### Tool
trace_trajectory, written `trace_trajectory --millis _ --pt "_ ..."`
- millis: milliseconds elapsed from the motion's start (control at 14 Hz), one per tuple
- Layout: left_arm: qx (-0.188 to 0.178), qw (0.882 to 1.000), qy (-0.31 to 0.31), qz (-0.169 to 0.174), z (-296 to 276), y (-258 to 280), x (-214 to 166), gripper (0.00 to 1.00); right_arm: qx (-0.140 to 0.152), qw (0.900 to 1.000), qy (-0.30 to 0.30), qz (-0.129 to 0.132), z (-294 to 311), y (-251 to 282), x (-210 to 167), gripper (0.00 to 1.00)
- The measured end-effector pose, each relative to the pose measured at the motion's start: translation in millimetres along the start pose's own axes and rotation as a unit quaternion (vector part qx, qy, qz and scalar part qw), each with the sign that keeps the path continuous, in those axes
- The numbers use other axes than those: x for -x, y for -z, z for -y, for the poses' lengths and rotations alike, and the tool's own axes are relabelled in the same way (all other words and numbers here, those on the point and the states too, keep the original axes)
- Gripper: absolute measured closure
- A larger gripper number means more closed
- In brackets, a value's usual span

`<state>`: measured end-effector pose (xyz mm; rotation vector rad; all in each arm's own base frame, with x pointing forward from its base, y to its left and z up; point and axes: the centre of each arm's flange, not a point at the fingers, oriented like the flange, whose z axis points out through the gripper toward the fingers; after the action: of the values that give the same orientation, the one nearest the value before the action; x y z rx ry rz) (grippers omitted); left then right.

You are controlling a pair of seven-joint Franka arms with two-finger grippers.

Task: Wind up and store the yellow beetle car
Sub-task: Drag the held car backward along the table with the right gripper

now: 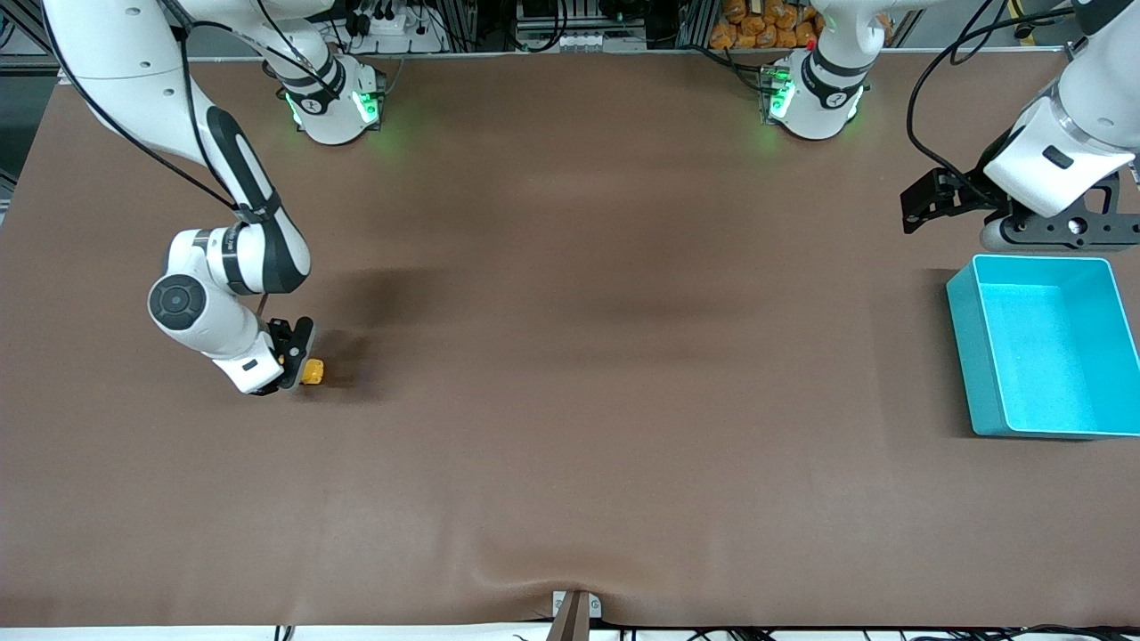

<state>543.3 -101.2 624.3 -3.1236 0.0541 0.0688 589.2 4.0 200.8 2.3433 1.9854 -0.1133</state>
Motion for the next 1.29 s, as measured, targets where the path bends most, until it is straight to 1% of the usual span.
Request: trace_trajectory --millis 644,1288 --pt "0.000 1.000 0.000 0.000 0 0 0 0.00 -0.002 1.000 -0.018 0.000 -5 -4 35 0.60" --pt "0.000 1.000 0.000 0.000 0 0 0 0.00 -0.002 1.000 -0.025 0.000 -7 -6 50 0.60"
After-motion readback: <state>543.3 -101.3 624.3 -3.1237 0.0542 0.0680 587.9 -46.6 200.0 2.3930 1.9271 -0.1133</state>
